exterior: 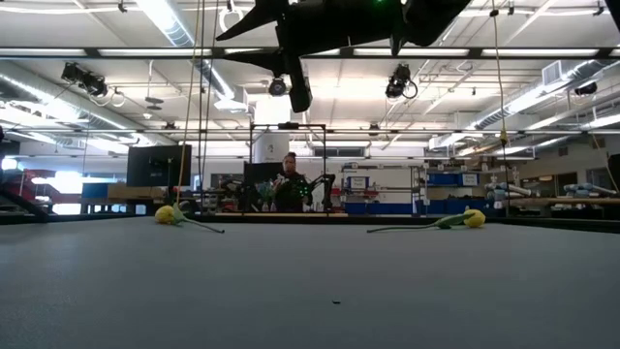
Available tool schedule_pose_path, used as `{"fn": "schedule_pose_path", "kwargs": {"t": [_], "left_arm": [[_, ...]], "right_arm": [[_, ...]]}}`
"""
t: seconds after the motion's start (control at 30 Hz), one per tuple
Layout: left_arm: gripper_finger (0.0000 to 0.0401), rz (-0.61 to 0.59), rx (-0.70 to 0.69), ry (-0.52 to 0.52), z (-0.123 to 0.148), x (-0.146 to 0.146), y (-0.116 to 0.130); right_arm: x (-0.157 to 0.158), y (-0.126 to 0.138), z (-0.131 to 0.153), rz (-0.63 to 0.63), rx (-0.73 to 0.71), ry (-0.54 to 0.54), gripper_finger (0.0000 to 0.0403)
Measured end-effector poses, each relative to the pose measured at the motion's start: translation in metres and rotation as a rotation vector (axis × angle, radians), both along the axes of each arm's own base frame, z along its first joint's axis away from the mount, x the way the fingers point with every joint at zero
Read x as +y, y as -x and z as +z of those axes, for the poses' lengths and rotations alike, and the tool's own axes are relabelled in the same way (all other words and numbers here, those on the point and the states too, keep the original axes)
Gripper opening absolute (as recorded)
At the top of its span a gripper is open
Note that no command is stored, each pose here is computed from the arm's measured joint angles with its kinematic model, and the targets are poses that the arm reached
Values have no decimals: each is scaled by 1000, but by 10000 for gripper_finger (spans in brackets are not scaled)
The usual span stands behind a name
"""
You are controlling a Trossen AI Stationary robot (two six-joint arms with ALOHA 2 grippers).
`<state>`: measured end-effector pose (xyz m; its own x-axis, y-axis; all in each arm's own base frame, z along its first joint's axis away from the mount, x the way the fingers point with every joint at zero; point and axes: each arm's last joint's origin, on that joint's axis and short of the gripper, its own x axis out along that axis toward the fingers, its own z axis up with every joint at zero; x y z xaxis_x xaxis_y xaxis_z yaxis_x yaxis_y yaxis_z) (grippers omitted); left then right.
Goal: Sort flowers into vase by color
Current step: Put the red flowers into the transparent vase
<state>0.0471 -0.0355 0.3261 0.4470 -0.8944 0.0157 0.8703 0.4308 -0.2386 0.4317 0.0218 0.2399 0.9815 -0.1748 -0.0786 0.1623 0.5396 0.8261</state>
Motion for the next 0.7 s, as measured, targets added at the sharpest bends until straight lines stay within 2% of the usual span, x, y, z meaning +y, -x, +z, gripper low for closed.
{"fn": "schedule_pose_path", "kwargs": {"t": [0.13,0.27,0.6,0.7], "left_arm": [[4,-20,5,-11,-3,0,0],[21,-18,78,-11,-7,0,0],[142,-17,198,58,-5,0,0],[177,-16,195,66,-2,0,1]], "right_arm": [[1,0,0,10,-1,-7,100],[2,0,-2,20,14,-16,101],[-2,0,-5,39,50,-43,104],[-2,0,-7,48,63,-55,104]]}}
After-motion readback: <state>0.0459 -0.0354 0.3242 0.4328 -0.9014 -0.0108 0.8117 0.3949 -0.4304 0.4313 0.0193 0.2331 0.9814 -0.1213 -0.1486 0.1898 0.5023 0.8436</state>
